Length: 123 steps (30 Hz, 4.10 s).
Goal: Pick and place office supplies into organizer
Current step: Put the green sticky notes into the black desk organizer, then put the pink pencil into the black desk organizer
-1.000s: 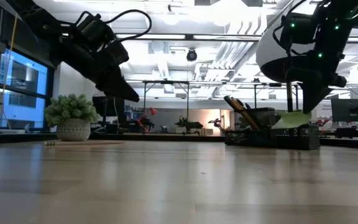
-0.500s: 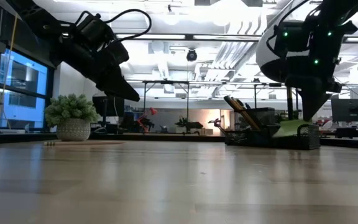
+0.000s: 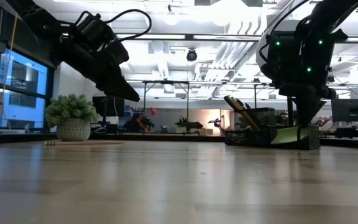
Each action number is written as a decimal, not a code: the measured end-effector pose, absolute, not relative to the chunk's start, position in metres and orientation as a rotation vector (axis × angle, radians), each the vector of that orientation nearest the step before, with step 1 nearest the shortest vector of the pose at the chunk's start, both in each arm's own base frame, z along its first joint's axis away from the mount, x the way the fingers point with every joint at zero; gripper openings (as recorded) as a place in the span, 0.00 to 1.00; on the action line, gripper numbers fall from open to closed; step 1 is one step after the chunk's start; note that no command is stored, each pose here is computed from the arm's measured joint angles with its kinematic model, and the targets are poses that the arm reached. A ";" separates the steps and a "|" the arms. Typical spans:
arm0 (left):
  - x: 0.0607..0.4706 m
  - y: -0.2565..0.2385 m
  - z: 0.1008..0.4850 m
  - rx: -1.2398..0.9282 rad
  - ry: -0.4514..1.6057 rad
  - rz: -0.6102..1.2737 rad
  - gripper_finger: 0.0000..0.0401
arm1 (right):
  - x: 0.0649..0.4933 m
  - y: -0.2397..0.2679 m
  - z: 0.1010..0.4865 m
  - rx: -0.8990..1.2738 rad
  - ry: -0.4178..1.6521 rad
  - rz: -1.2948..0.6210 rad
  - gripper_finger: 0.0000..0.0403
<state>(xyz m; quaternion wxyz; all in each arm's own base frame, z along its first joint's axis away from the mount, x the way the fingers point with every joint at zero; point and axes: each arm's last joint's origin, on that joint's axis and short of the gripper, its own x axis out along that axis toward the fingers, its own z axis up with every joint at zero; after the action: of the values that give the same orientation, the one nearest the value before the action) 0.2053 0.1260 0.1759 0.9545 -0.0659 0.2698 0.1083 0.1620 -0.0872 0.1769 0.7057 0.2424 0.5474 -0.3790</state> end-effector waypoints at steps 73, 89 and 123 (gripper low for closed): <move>0.188 0.095 0.165 -0.284 0.863 0.567 0.30 | 0.299 0.024 0.209 -0.068 0.450 -0.255 0.31; 0.168 0.072 0.150 -0.592 1.138 0.812 0.30 | 0.322 0.006 0.193 -0.329 0.371 -0.012 0.31; 0.171 0.064 0.131 -0.514 1.383 0.871 0.08 | 0.321 0.007 0.190 -0.213 0.385 0.049 0.31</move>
<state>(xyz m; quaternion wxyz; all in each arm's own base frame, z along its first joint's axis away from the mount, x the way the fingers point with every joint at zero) 0.1715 0.0638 0.1315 0.6549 -0.2265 0.6101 0.3842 0.3213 0.0066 0.1905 0.9756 -0.1056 0.1911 0.0244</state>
